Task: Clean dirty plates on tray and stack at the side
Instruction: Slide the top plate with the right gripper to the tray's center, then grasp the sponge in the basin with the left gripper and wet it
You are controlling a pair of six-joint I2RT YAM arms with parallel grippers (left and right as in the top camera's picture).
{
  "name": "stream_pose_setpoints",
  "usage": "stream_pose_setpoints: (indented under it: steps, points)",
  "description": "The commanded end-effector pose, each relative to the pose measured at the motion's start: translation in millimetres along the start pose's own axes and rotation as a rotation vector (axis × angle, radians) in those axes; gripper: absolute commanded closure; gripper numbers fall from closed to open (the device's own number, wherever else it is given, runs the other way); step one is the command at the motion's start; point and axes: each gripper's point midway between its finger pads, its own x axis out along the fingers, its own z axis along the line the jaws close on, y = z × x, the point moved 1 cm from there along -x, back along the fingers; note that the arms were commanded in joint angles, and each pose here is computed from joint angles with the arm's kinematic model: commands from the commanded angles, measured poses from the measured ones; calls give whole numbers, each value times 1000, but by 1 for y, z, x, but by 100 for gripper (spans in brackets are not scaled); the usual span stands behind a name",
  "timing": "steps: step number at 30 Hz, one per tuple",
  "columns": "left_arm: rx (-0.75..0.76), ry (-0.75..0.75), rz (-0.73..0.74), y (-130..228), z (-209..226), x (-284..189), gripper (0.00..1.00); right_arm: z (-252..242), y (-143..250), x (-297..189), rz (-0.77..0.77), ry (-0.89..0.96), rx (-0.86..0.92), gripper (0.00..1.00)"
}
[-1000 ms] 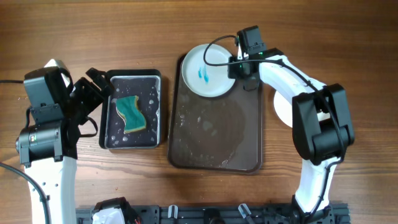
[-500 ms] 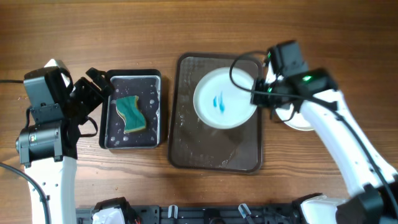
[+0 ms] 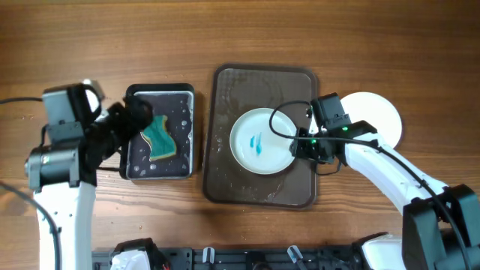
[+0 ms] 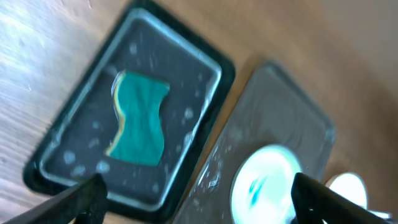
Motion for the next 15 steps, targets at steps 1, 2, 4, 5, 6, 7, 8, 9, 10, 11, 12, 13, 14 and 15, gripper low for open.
stream_pose_setpoints:
  steps: [1,2,4,5,6,7,8,9,10,11,12,13,14,15]
  points:
    - [63,-109,146,22,10,28,20,20,-34,-57,-155,-4,-128,59]
    - [53,-158,174,26,16,36,22,25,-38,-68,-179,-15,-149,59]
    - [45,-261,231,34,28,55,28,36,-44,-93,-243,-44,-176,59]
    - [51,-290,257,37,30,63,34,39,-45,-101,-268,-56,-181,58]
    - [47,-316,287,42,33,73,40,41,-46,-107,-288,-65,-186,58]
    - [47,-346,342,50,37,86,45,42,-45,-113,-304,-73,-189,59]
    - [48,-370,376,56,40,95,46,42,-44,-116,-310,-76,-191,57]
    - [51,-397,402,59,45,103,47,42,-43,-116,-308,-75,-191,57]
    - [56,-434,423,62,52,114,50,41,-42,-116,-302,-72,-189,57]
    - [60,-467,439,63,59,127,52,40,-41,-114,-292,-67,-187,57]
    - [62,-476,453,65,62,135,54,39,-40,-114,-286,-65,-186,57]
    - [62,-484,465,66,65,145,59,39,-39,-113,-284,-64,-186,56]
    - [66,-488,474,68,68,152,61,39,-39,-113,-285,-64,-186,56]
    - [66,-495,481,69,70,160,64,39,-39,-113,-285,-64,-186,56]
